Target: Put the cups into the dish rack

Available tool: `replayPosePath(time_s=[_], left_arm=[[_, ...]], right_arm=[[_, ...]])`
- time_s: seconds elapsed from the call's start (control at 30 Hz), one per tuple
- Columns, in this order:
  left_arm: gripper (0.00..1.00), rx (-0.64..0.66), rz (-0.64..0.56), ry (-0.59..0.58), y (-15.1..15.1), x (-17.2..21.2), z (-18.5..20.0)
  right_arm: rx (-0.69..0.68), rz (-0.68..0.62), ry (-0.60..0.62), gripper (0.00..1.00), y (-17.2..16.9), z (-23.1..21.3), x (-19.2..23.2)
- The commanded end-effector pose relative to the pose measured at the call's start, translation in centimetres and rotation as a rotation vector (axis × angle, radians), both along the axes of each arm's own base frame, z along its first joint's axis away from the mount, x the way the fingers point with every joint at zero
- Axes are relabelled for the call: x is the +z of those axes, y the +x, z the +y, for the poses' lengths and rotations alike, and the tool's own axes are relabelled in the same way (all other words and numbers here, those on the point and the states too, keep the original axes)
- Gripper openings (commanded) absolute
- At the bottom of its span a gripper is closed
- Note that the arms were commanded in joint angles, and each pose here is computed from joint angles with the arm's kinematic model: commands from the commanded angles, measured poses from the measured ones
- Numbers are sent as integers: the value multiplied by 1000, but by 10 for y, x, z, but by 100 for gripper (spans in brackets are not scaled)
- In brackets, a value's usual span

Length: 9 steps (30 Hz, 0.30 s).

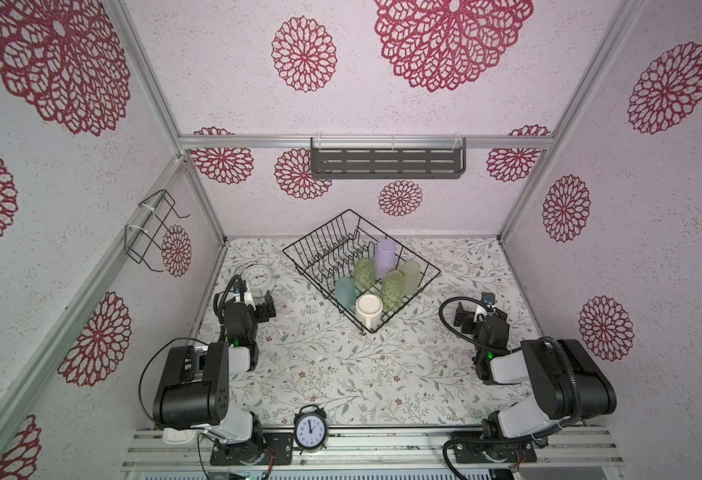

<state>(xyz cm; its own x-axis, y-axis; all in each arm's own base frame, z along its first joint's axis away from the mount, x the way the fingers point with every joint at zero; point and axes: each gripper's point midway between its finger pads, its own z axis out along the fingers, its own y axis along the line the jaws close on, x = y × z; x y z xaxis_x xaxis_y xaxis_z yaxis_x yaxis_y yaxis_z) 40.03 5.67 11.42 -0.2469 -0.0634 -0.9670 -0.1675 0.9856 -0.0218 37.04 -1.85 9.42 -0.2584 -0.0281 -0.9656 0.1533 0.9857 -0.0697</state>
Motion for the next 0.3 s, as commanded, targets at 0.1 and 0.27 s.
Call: replayPosePath(time_s=[0.1,0.27], left_arm=[[97,13,-17,6,3,6,5],[97,13,-18,6,3,6,5]], right_arm=[[6,-60,22,99,8,0,18],[2,-64,18,99,7,-1,19]])
